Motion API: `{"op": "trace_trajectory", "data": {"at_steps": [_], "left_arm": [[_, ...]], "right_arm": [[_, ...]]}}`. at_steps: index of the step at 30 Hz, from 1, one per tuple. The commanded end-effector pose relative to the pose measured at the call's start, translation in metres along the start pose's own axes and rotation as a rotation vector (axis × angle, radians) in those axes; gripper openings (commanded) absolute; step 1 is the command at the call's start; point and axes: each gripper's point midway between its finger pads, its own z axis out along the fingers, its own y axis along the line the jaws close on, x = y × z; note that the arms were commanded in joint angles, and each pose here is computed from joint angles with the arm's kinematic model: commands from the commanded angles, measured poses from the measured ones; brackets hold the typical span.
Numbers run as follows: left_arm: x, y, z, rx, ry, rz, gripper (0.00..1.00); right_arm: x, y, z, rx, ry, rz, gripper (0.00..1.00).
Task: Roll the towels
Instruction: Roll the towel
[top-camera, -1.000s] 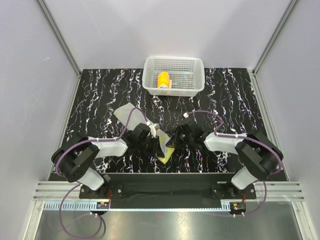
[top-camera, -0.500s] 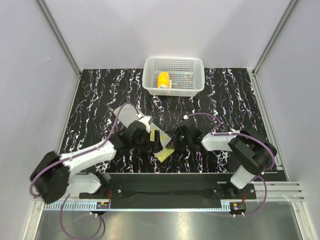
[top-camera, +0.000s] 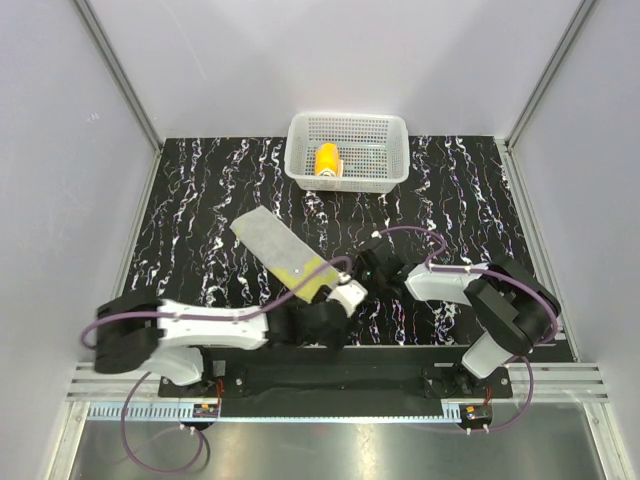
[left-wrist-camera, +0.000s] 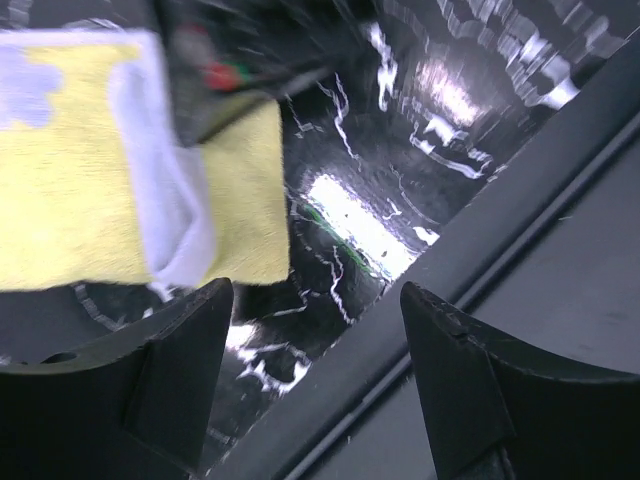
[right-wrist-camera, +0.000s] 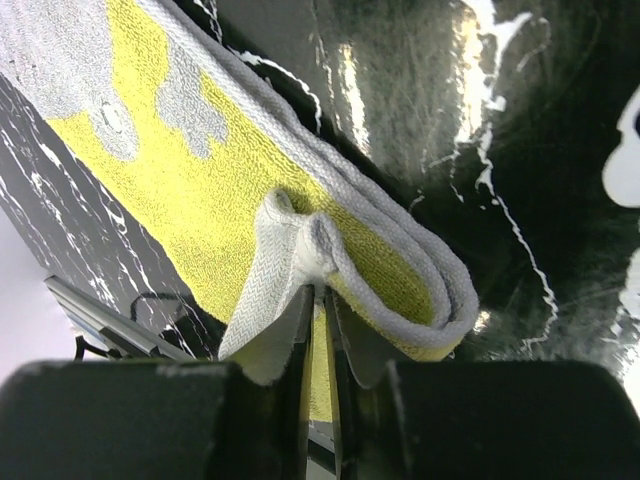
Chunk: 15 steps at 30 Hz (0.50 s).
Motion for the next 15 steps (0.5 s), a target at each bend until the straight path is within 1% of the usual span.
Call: {"op": "trace_trajectory", "data": {"at_steps": [1, 2, 3, 6, 10, 15], "left_arm": [[-0.016, -0.007, 0.023, -0.101, -0.01, 0.095, 0.73], [-0.013, -0.009, 0.027, -0.128, 0.0, 0.118, 0.74], [0.0, -0.007, 0.038, -0.157, 0.047, 0.146, 0.75], [0.008, -0.003, 0.049, -0.225, 0.089, 0.171, 0.76], [0.006, 0.003, 0.05, -0.277, 0.096, 0.165, 0.76], [0.002, 0.016, 0.041, -0.351, 0.098, 0.176, 0.76]], "right_arm": [[0.0, -0.021, -0.007, 0.097, -0.005, 0.012, 0.17], [0.002, -0.021, -0.008, 0.096, -0.003, 0.01, 0.17], [0.002, -0.022, -0.009, 0.099, -0.004, 0.011, 0.17], [0.003, -0.024, -0.01, 0.098, 0.0, 0.01, 0.17], [0.005, -0.026, -0.011, 0.096, 0.01, 0.012, 0.17], [0.007, -0.029, -0.011, 0.095, 0.015, 0.009, 0.17]]}}
